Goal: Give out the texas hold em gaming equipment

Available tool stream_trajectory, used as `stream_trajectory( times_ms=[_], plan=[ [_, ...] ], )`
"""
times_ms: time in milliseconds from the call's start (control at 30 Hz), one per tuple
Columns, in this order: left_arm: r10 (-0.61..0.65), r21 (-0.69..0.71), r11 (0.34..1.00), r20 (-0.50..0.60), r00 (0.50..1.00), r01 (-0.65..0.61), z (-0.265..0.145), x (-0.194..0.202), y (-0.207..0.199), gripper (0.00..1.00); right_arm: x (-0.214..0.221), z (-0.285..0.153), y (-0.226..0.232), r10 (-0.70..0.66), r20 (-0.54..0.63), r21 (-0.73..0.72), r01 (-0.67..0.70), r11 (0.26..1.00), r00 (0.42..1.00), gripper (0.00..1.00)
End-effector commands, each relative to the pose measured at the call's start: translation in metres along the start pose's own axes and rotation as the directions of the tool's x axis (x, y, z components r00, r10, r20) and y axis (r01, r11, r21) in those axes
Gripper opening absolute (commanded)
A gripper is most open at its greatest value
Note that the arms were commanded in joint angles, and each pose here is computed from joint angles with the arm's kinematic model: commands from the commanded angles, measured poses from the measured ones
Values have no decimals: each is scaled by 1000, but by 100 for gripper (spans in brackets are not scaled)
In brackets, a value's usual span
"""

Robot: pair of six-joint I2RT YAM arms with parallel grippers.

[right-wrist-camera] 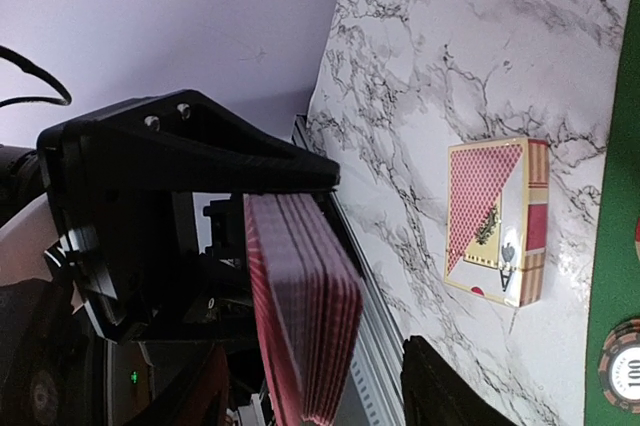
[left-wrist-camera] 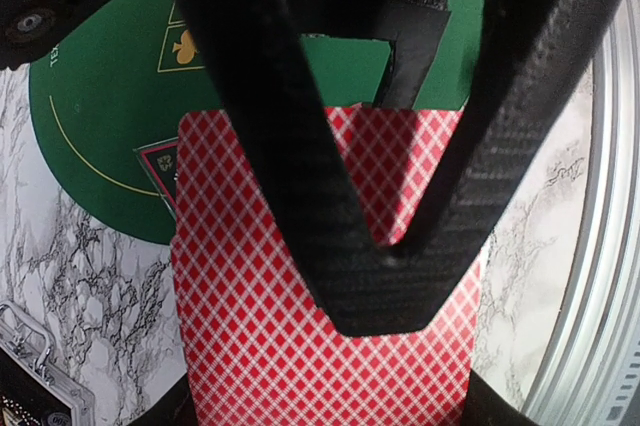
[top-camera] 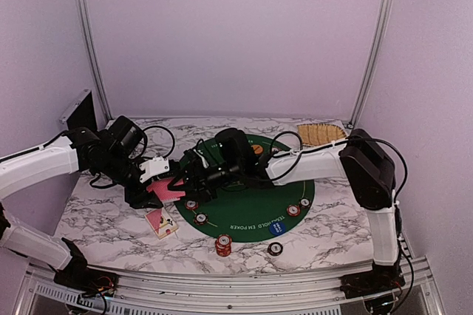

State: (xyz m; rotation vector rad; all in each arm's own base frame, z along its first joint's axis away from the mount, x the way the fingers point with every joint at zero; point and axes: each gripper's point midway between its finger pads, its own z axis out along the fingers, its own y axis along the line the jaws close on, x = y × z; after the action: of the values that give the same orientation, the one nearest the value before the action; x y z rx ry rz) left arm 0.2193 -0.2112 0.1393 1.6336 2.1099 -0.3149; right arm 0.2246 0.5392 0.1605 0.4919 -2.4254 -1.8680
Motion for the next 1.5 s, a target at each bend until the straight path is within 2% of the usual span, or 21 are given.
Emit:
stream_trajectory(
  times_ms=[0,400,700,967,1000,1067,1167,1200,1367,1467],
  plan=[
    [-8,-14,1000,5,1000,9,-3,1,1,0,-6,-15,29,-52,22,-20,53,998,998,54],
    [-14,-23,1000,-11,1000,14,-1,5,2,0,-3,-25,27,-57,16,18,57,998,998,20],
    [-18,-28,999,-23,1000,18,-1,8,3,0,-6,-37,28,-63,31,26,62,998,998,7],
    [-20,-39,999,-29,999,19,-2,7,5,0,-9,-54,28,-58,58,29,57,998,997,1],
    [-22,-37,999,-32,999,20,-1,8,5,0,-9,-54,28,-58,59,26,57,998,997,1],
    [-23,-35,999,-29,999,22,-1,7,5,0,-8,-52,28,-62,55,23,61,998,997,10],
    [-26,-32,999,-30,999,25,-1,7,4,0,-5,-48,26,-57,48,18,56,998,997,35],
    [-27,-33,999,-30,999,26,-2,7,4,0,-4,-47,25,-54,45,20,53,998,998,39],
    [-27,-33,999,-32,999,26,-2,8,5,0,0,-36,22,-52,27,14,52,999,998,52],
    [-28,-31,999,-32,999,27,-2,7,4,0,2,-25,24,-60,7,6,60,998,998,53]
  ],
)
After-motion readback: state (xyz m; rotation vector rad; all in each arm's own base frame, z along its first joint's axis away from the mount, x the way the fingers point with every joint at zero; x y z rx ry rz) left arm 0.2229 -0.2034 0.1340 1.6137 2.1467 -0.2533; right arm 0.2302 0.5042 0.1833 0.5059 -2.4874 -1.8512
